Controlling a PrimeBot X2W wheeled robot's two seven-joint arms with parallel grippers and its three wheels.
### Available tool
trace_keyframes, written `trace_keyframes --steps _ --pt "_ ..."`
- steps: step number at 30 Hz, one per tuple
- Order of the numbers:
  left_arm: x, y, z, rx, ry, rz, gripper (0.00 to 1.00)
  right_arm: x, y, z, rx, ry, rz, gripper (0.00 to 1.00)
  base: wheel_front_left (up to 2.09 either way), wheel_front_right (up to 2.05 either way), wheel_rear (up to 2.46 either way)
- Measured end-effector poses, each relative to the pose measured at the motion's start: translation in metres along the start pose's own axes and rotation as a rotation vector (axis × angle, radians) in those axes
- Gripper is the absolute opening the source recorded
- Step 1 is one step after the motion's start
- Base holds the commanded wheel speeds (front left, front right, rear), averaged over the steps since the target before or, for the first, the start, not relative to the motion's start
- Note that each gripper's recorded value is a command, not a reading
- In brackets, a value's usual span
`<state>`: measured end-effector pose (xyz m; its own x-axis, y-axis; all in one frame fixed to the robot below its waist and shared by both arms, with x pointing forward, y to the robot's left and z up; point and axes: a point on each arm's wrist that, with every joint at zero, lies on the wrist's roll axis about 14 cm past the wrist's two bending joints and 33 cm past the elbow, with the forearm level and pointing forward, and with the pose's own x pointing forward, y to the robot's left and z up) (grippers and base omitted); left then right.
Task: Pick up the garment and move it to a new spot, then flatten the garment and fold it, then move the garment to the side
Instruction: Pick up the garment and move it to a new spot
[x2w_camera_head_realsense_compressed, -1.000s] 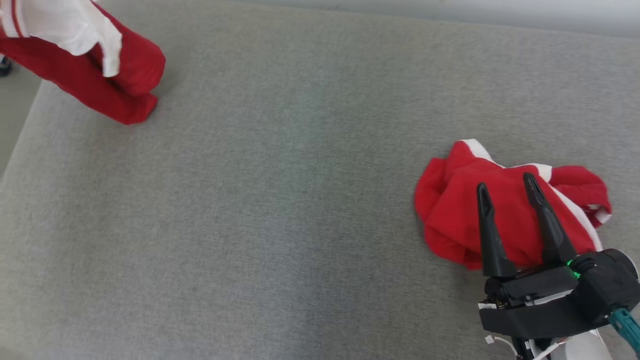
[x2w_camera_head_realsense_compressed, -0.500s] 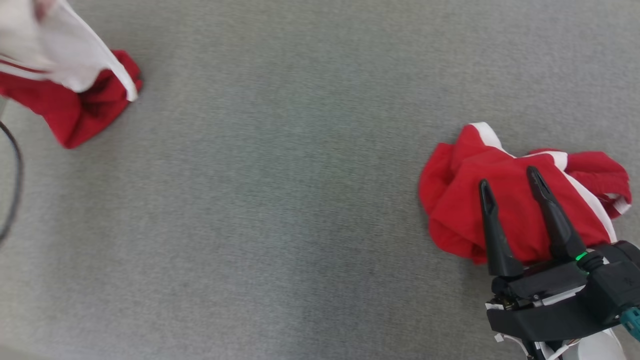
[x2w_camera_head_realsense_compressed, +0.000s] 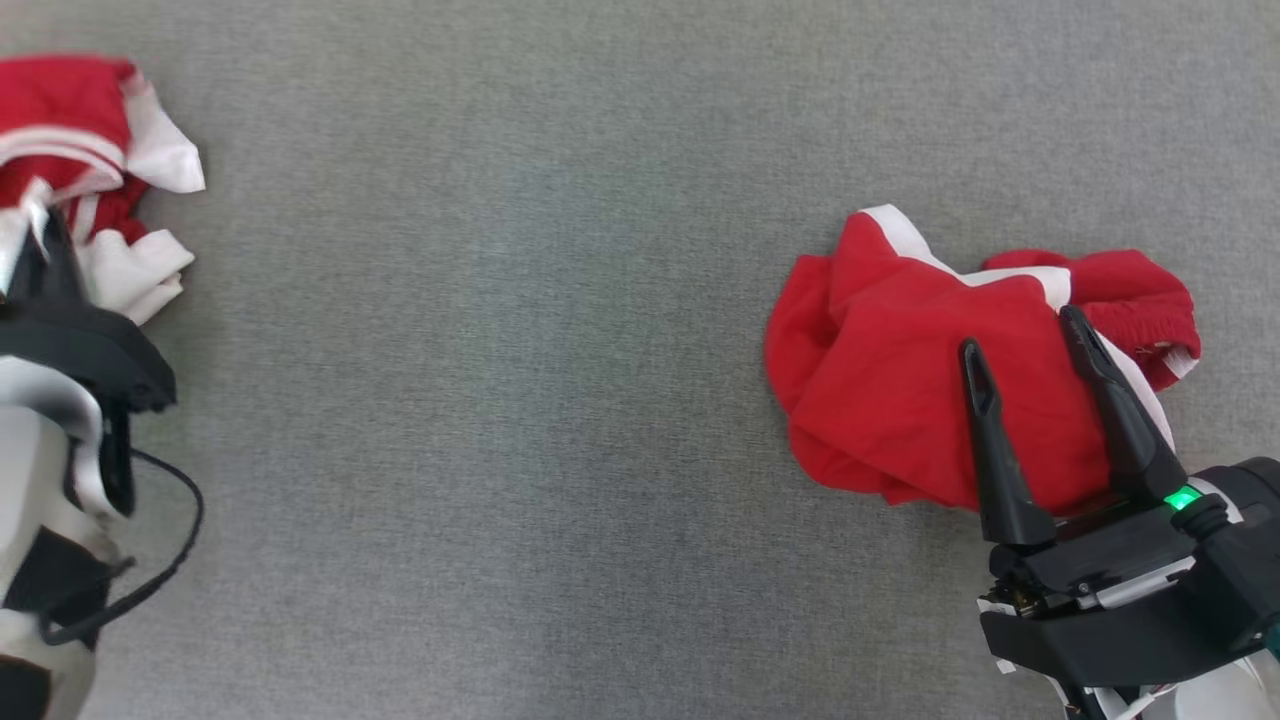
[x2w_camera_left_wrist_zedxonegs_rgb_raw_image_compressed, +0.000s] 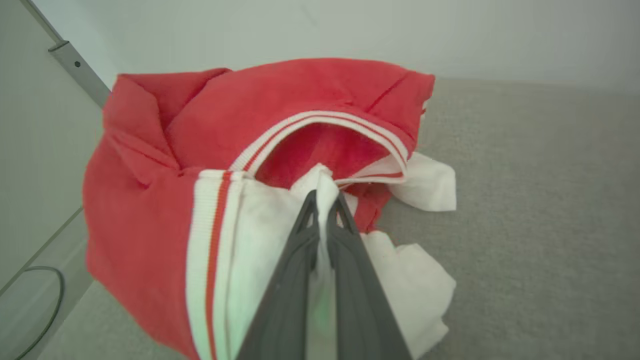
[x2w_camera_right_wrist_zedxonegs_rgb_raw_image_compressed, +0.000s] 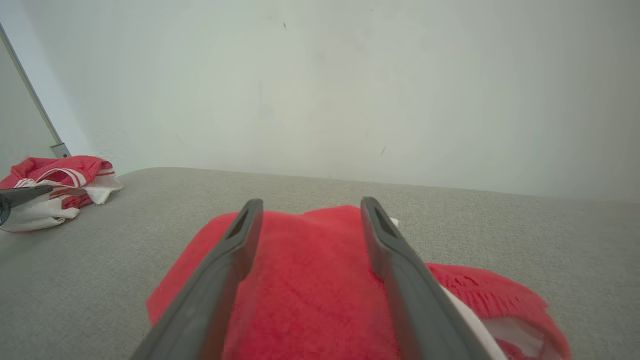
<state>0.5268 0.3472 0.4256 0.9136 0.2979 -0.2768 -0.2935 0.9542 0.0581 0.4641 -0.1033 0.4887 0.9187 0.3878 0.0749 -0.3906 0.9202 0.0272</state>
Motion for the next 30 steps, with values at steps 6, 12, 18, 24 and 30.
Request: trace_keyframes --steps 6,12,18,24,30 --pt "0.001 -0.003 -0.008 -0.038 0.015 0.005 1.0 -0.001 0.001 0.001 -0.003 0.004 0.004 1.0 0.0 0.0 0.0" --pt "0.001 0.001 0.054 -0.056 -0.151 -0.002 1.0 -0.002 0.009 0.005 0.006 -0.006 0.019 1.0 0.0 0.0 0.0" --pt "-0.018 0.005 0.122 -0.012 -0.35 -0.015 1.0 -0.003 0.021 0.016 0.026 -0.039 0.03 1.0 0.0 0.0 0.0" --pt "-0.04 -0.011 0.171 0.041 -0.497 -0.079 1.0 -0.009 0.021 0.033 0.037 -0.088 -0.002 1.0 0.0 0.0 0.0" --pt "-0.057 -0.056 0.193 0.052 -0.581 -0.195 1.0 -0.026 0.01 0.037 0.046 -0.095 -0.074 1.0 0.0 0.0 0.0"
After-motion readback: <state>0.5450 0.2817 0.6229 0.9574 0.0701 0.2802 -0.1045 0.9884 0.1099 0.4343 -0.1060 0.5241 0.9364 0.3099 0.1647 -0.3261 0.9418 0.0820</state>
